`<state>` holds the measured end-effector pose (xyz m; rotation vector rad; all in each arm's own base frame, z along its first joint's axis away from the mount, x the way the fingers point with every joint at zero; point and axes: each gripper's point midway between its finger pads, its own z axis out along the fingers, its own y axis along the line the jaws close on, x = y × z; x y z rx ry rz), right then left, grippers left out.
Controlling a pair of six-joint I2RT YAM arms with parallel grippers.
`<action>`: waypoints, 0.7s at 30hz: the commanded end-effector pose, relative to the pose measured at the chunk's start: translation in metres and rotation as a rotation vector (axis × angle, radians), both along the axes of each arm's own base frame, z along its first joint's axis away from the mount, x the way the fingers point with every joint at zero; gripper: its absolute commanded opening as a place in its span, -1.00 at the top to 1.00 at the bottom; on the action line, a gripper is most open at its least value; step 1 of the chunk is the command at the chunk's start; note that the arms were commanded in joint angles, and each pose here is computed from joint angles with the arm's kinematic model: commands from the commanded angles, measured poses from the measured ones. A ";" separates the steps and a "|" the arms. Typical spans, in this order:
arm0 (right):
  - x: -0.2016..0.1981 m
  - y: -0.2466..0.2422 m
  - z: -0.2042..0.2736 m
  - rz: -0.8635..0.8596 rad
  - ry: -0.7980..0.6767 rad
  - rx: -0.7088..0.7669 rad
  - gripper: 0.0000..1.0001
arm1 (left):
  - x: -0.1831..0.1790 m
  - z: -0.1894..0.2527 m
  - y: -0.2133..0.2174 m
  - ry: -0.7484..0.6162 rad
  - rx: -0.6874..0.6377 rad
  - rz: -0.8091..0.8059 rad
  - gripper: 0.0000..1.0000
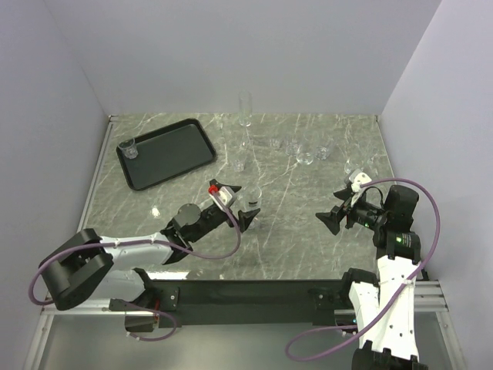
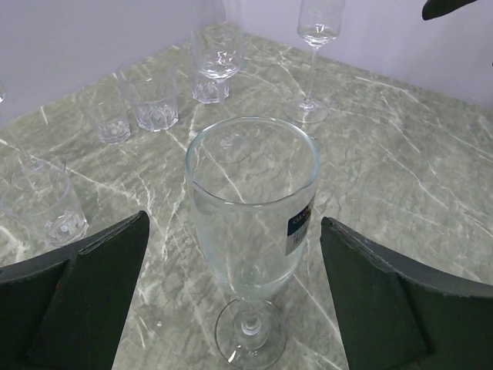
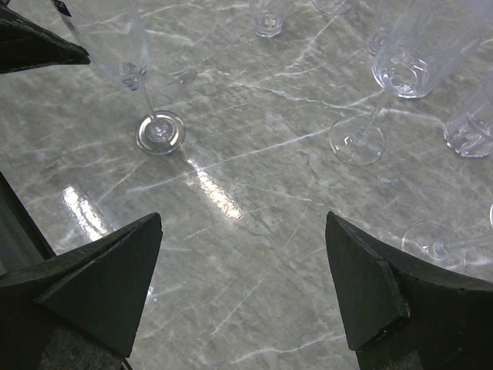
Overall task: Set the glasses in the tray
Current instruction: Grab a glass with a robot arm
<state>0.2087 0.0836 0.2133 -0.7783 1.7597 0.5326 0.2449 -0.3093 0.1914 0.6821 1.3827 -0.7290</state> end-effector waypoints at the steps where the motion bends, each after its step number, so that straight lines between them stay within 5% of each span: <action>1: 0.002 -0.001 0.003 0.003 -0.031 -0.020 -0.85 | 0.005 0.037 -0.008 -0.048 -0.123 0.006 -0.99; 21: 0.001 -0.001 0.003 0.002 -0.033 -0.025 -0.85 | 0.015 0.043 -0.024 -0.040 -0.146 0.000 -0.86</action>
